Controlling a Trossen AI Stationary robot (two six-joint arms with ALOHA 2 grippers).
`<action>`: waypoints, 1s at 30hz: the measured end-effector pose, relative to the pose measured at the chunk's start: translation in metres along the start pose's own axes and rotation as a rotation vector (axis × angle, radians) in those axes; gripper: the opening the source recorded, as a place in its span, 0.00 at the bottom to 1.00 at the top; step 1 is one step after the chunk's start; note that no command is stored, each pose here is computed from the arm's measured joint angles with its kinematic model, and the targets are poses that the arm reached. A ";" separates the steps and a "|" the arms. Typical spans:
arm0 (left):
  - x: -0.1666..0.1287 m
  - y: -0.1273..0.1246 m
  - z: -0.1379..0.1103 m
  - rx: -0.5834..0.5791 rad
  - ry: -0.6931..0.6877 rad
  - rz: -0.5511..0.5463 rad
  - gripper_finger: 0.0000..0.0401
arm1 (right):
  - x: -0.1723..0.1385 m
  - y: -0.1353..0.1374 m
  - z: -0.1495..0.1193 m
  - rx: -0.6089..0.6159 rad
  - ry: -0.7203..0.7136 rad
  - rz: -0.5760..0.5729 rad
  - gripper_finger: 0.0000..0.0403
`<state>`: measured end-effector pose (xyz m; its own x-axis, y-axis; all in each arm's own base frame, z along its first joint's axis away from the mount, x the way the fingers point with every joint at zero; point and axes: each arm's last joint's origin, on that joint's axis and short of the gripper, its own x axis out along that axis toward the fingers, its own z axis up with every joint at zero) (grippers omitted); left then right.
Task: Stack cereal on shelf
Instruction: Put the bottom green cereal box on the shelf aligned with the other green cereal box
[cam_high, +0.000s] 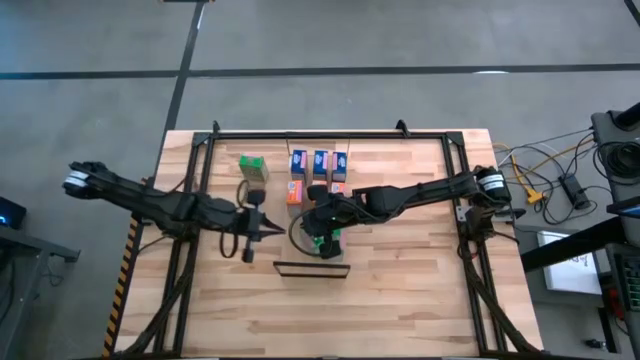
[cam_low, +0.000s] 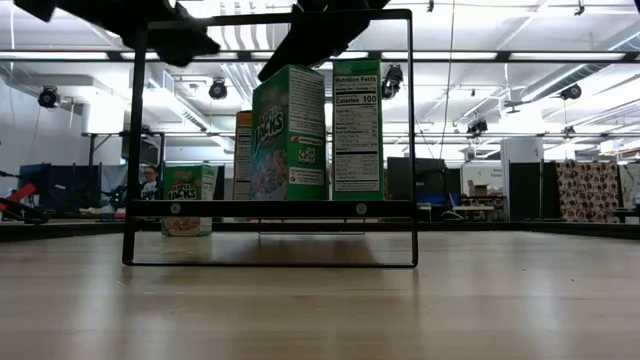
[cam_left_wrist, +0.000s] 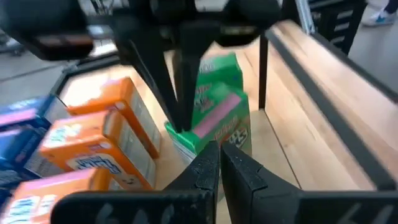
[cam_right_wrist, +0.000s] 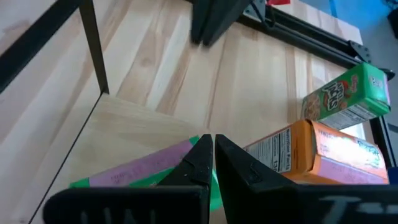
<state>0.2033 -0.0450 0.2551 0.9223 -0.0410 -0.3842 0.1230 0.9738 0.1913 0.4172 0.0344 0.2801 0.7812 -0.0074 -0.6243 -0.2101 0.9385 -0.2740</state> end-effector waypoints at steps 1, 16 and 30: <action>0.004 -0.001 -0.001 -0.002 0.011 -0.001 0.00 | 0.000 0.000 0.000 -0.001 0.003 0.001 0.02; 0.042 -0.006 -0.009 0.026 0.050 0.088 0.00 | -0.004 -0.004 -0.006 0.020 0.076 0.010 0.02; 0.052 -0.006 -0.013 0.034 0.068 0.147 0.00 | -0.015 -0.008 0.006 0.053 0.080 0.011 0.02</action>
<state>0.2461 -0.0498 0.2222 0.9046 0.1172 -0.4097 0.0022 0.9602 0.2795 0.4106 0.0292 0.2958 0.7294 -0.0226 -0.6838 -0.1855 0.9555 -0.2295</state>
